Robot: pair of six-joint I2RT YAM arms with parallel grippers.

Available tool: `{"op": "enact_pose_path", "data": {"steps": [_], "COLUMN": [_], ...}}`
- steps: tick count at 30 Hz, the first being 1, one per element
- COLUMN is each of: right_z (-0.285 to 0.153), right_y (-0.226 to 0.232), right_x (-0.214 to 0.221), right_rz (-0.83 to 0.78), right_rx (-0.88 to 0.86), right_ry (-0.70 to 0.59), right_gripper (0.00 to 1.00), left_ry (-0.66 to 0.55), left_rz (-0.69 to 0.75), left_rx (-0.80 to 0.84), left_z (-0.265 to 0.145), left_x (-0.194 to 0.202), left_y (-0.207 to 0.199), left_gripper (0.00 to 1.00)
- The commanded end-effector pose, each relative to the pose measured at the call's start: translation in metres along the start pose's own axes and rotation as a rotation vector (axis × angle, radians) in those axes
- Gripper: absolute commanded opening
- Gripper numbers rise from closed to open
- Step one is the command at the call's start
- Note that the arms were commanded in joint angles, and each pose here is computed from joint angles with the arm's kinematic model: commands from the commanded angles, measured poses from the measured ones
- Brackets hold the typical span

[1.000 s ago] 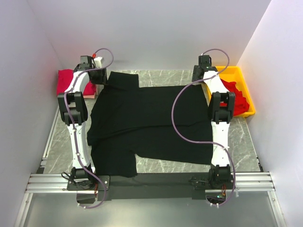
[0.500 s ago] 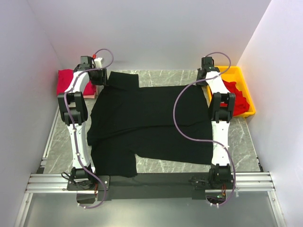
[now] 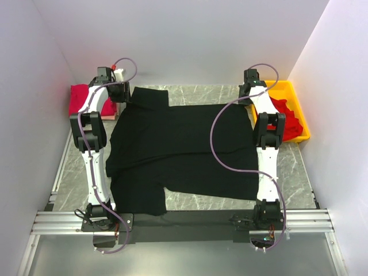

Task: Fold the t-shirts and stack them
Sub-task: Fold the tshirt

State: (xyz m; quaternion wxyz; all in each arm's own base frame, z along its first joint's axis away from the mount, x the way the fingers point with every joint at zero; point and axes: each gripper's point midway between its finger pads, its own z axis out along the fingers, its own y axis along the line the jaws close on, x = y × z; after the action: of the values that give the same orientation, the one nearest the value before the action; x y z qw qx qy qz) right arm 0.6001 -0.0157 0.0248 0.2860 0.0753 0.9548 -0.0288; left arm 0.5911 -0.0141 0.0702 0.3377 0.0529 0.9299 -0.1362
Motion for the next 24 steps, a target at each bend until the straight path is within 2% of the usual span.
{"op": "enact_pose_path", "data": {"steps": [1, 3, 11, 12, 19, 24], "right_z": [0.010, 0.009, -0.009, -0.015, -0.032, -0.041], "right_y": [-0.006, -0.006, -0.006, -0.005, 0.000, 0.002], "right_x": [0.016, 0.014, -0.003, -0.009, -0.022, -0.026], "right_rz": [-0.030, -0.053, -0.077, -0.103, -0.104, -0.109], "right_rx": [0.035, 0.032, 0.016, 0.008, -0.027, -0.043], "right_ry": [0.054, 0.049, -0.020, -0.036, -0.073, -0.088], "right_gripper": [0.08, 0.00, 0.00, 0.00, 0.00, 0.00], "left_ry": [-0.090, -0.120, -0.198, -0.206, -0.153, -0.083], "left_rz": [0.004, 0.013, 0.044, 0.006, 0.077, 0.059], "left_rx": [0.005, -0.002, -0.006, -0.001, -0.037, -0.139], "left_z": [-0.006, -0.005, 0.016, 0.017, 0.046, 0.051], "left_x": [-0.033, -0.043, -0.057, -0.059, -0.039, -0.017], "left_y": [-0.006, -0.004, 0.002, 0.001, -0.009, 0.008], "left_gripper": [0.60, 0.61, 0.64, 0.64, 0.64, 0.59]}}
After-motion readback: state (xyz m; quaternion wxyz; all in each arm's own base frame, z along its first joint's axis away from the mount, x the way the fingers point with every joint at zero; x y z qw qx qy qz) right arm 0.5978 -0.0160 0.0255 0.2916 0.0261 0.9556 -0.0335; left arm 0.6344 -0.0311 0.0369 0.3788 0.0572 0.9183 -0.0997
